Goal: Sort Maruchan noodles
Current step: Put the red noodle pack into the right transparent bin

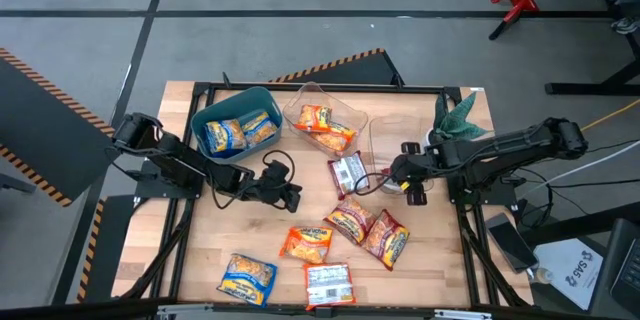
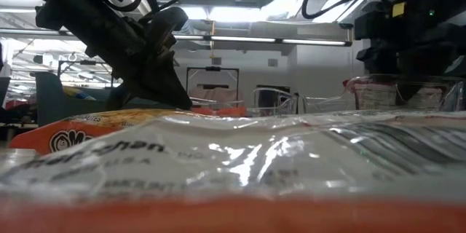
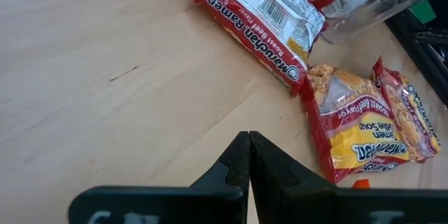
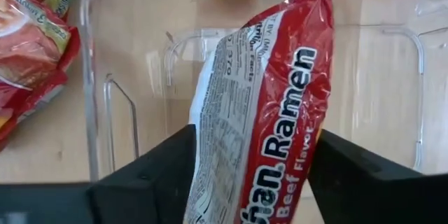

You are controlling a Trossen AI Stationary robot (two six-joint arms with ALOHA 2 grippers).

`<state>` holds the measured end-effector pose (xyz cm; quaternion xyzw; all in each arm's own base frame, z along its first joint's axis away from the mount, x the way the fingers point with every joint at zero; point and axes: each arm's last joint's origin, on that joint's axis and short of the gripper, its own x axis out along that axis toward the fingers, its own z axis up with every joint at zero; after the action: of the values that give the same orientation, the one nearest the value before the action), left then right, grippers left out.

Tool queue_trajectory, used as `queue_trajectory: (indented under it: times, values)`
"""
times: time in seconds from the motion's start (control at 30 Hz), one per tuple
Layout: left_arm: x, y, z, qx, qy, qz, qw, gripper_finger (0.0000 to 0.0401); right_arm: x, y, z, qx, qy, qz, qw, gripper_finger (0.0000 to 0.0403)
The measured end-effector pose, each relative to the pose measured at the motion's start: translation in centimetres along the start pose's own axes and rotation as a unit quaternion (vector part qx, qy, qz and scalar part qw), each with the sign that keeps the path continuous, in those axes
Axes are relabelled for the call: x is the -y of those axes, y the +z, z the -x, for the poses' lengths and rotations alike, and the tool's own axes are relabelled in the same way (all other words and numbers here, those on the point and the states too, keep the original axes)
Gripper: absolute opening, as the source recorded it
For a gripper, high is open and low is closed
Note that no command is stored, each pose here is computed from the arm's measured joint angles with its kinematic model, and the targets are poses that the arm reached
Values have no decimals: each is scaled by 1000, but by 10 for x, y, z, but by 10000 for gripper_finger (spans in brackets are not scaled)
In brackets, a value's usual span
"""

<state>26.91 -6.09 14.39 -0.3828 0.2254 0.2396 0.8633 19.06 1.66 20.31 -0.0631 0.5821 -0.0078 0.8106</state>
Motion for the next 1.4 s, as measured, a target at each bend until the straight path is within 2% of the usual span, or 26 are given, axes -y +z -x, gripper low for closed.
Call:
queue_trajectory:
  times: [0.13,0.47,0.7,0.9,1.0,1.07,1.13,1.3,1.4]
  values:
    - [1,0,0,1,-3,1,1000,0,0,3,6,1,4,-10,1000,243]
    - [1,1,0,13,-1,2,1000,0,7,33,53,58,-7,-13,998,230]
    - [1,1,0,10,-3,-10,1000,0,12,39,63,76,-75,-21,994,209]
    - [2,3,-1,14,-11,-3,1000,0,10,46,62,105,-35,-47,993,200]
    - [4,14,-4,40,-31,12,999,0,8,61,61,159,-15,-63,985,200]
    - [6,26,-6,69,-51,8,996,0,8,65,58,168,-12,-72,983,200]
    - [7,40,-9,93,-67,-13,993,0,8,70,56,179,-12,-78,981,200]
    - [16,75,-20,120,-70,-86,987,0,8,71,54,177,-17,-91,980,200]
    - [23,84,-37,112,-71,-119,984,0,8,70,54,177,-21,-105,978,200]
